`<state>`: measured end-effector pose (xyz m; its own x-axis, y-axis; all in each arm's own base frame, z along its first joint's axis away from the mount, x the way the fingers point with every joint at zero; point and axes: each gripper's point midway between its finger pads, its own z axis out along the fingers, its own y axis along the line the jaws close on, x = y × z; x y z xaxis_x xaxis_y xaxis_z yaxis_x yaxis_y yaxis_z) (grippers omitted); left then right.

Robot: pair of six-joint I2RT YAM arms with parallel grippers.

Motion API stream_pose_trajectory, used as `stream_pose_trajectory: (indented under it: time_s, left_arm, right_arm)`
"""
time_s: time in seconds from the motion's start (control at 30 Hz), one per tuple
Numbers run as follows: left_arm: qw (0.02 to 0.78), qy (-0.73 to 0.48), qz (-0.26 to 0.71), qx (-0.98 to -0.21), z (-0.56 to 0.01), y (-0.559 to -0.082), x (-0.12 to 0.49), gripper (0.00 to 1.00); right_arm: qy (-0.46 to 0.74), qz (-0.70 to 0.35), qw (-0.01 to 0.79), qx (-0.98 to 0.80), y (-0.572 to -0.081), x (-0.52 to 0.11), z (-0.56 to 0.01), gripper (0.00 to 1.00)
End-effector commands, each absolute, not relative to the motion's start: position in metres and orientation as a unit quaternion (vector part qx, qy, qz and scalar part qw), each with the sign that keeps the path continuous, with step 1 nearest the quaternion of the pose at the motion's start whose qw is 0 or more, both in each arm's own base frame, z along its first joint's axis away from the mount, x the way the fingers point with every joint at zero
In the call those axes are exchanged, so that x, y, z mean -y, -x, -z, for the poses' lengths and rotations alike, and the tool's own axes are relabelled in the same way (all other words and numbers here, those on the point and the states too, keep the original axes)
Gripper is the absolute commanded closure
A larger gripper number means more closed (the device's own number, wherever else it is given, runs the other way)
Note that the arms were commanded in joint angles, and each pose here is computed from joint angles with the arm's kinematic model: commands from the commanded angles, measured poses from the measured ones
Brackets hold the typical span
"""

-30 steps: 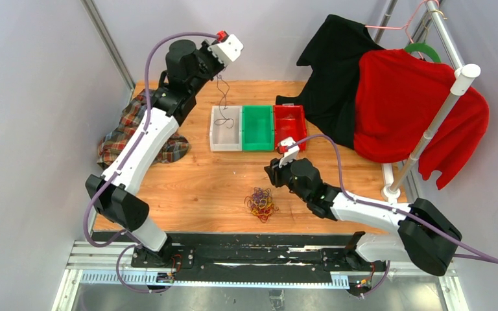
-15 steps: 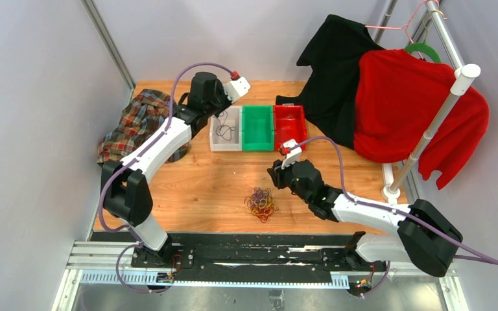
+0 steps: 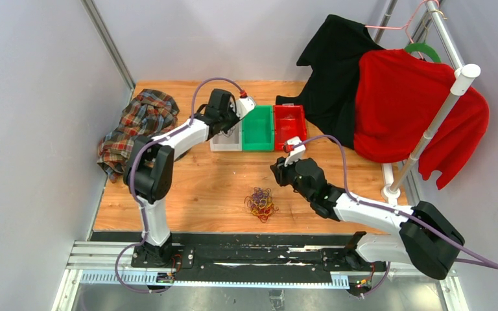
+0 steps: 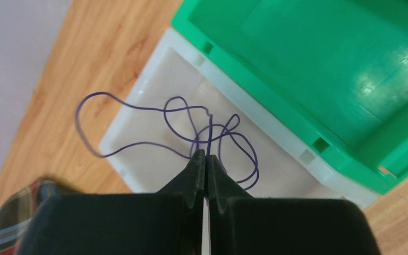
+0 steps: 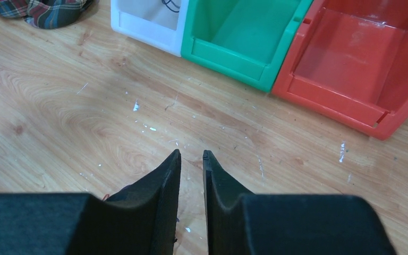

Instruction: Untangle the cables

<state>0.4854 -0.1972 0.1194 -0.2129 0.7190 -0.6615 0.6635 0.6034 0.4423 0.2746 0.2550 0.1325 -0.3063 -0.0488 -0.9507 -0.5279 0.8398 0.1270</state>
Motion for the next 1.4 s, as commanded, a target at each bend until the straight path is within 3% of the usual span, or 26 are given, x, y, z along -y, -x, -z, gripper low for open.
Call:
stream_pose_trajectory:
  time_s: [0.0, 0.2, 0.23, 0.27, 0.3, 0.37, 0.47, 0.5, 0.67, 0.83, 0.97, 1.07, 1.17, 1.37]
  left_arm:
    - [0.446, -0.433, -0.045, -0.782, -0.098, -0.501, 0.199, 1.00]
    - [0.431, -0.427, -0.044, -0.794, -0.078, -0.494, 0.195, 0.97]
    - [0.430, -0.421, -0.038, -0.797, -0.084, -0.494, 0.196, 0.90]
    - [0.424, -0.417, -0.030, -0.803, -0.091, -0.490, 0.196, 0.78]
    - [0.433, -0.410, -0.013, -0.803, -0.109, -0.489, 0.199, 0.59]
    - [0.428, -0.406, 0.026, -0.807, -0.133, -0.479, 0.202, 0.40]
    - [0.441, -0.385, 0.081, -0.807, -0.177, -0.475, 0.205, 0.15]
    - [0.446, -0.381, 0.084, -0.806, -0.188, -0.476, 0.203, 0.11]
    - [0.467, -0.370, 0.089, -0.798, -0.224, -0.474, 0.194, 0.08]
    - [0.414, -0.414, 0.156, -0.795, -0.209, -0.426, 0.207, 0.08]
    - [0.442, -0.413, 0.107, -0.789, -0.196, -0.431, 0.195, 0.15]
    - [0.412, -0.444, 0.119, -0.786, -0.184, -0.422, 0.198, 0.19]
    - [0.372, -0.482, 0.152, -0.778, -0.168, -0.397, 0.209, 0.24]
    - [0.296, -0.535, 0.260, -0.747, -0.149, -0.291, 0.250, 0.17]
  right_arm:
    - [0.165, -0.209, 0.564, -0.782, -0.281, -0.245, -0.136, 0.78]
    - [0.166, -0.207, 0.565, -0.781, -0.283, -0.242, -0.140, 0.78]
    - [0.168, -0.208, 0.566, -0.780, -0.283, -0.242, -0.142, 0.78]
    - [0.170, -0.209, 0.566, -0.779, -0.282, -0.243, -0.143, 0.78]
    - [0.171, -0.209, 0.567, -0.778, -0.282, -0.242, -0.146, 0.77]
    - [0.174, -0.211, 0.567, -0.777, -0.281, -0.243, -0.148, 0.77]
    - [0.176, -0.211, 0.568, -0.775, -0.281, -0.242, -0.151, 0.77]
    - [0.176, -0.212, 0.568, -0.776, -0.280, -0.241, -0.150, 0.77]
    - [0.178, -0.213, 0.566, -0.777, -0.279, -0.240, -0.152, 0.75]
    - [0.177, -0.218, 0.549, -0.787, -0.274, -0.240, -0.139, 0.69]
    - [0.178, -0.224, 0.542, -0.790, -0.273, -0.243, -0.135, 0.68]
    - [0.179, -0.224, 0.540, -0.791, -0.273, -0.244, -0.136, 0.68]
    - [0.179, -0.220, 0.538, -0.794, -0.271, -0.241, -0.134, 0.68]
    - [0.195, -0.231, 0.516, -0.802, -0.262, -0.245, -0.126, 0.62]
